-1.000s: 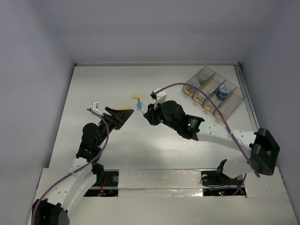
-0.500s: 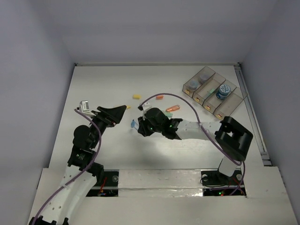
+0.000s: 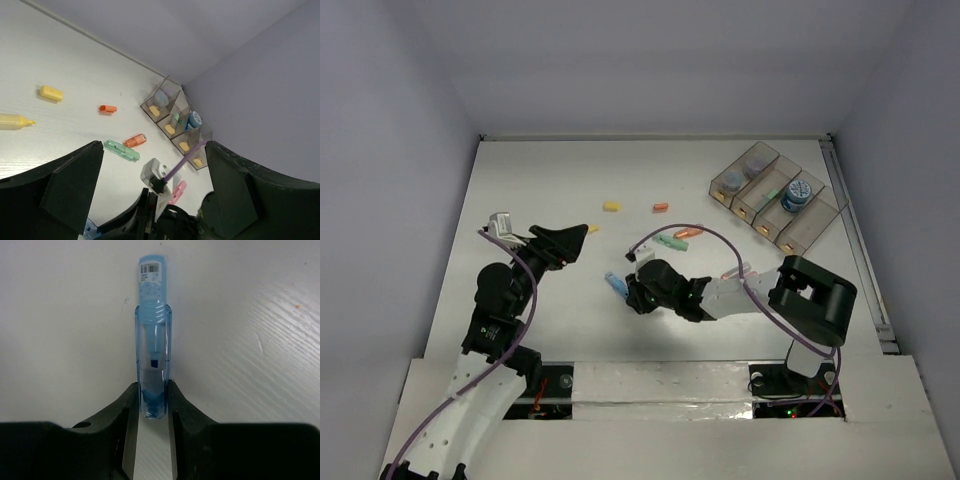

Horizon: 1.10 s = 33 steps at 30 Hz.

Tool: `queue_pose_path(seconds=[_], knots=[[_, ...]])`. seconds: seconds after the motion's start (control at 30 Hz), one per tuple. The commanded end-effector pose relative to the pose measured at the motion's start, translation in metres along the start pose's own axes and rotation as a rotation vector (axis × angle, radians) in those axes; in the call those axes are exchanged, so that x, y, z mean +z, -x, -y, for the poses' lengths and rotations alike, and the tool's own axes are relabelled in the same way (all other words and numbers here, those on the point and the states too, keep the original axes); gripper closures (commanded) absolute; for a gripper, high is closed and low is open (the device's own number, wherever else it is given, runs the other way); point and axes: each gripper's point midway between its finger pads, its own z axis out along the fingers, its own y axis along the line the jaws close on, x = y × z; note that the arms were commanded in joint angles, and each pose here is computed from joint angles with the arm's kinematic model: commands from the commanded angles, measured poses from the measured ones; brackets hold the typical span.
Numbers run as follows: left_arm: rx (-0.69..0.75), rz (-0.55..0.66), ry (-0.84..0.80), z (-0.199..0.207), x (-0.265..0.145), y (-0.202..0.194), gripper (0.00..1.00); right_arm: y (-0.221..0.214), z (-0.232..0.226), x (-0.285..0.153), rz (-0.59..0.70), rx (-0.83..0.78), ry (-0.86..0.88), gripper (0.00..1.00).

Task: Sort the stationery into containers
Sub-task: Place the pen at the center of the board, then pick up the pen from the center of the board.

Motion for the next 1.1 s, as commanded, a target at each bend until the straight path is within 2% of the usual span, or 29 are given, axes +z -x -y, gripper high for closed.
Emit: queue_pose_path(seconds=[0.0,0.2,0.33,0.43,0.47,0.53,0.57,0.6,0.63,0.73,1.07], knots=[[0.027,0.041,-0.045,0.014,0.001,0.015,0.19,-0.017,0.002,-0.012,-0.004,0.011,-0.035,0.95],[0.003,-0.011,-0.044,0.006,0.004,-0.002,0.19,-0.035,0.004,-0.024,-0.065,-0.017,-0.079,0.91],[-0.018,-0.122,-0.009,-0.012,0.007,-0.032,0.21,-0.034,0.010,-0.024,-0.072,-0.034,-0.119,0.90],[-0.023,-0.160,0.006,-0.021,0.006,-0.044,0.21,-0.038,0.014,-0.020,-0.096,-0.054,-0.141,0.77],[-0.026,-0.167,0.011,-0.024,0.005,-0.047,0.21,-0.035,0.012,-0.018,-0.095,-0.056,-0.136,0.70],[-0.026,-0.157,0.007,-0.023,0.003,-0.046,0.21,-0.035,0.011,-0.016,-0.101,-0.060,-0.139,0.66],[-0.023,-0.145,0.007,-0.023,0.002,-0.044,0.21,-0.033,0.010,-0.014,-0.099,-0.060,-0.140,0.57],[-0.023,-0.143,0.009,-0.023,0.002,-0.043,0.21,-0.032,0.011,-0.013,-0.099,-0.062,-0.145,0.55],[-0.019,-0.139,0.007,-0.022,0.001,-0.042,0.21,-0.031,0.010,-0.013,-0.099,-0.064,-0.146,0.49],[-0.012,-0.139,0.011,-0.022,0.001,-0.041,0.21,-0.026,0.009,-0.010,-0.092,-0.075,-0.153,0.43],[0.007,-0.126,0.081,-0.037,0.000,-0.041,0.21,-0.013,0.004,0.011,-0.081,-0.099,-0.171,0.41]])
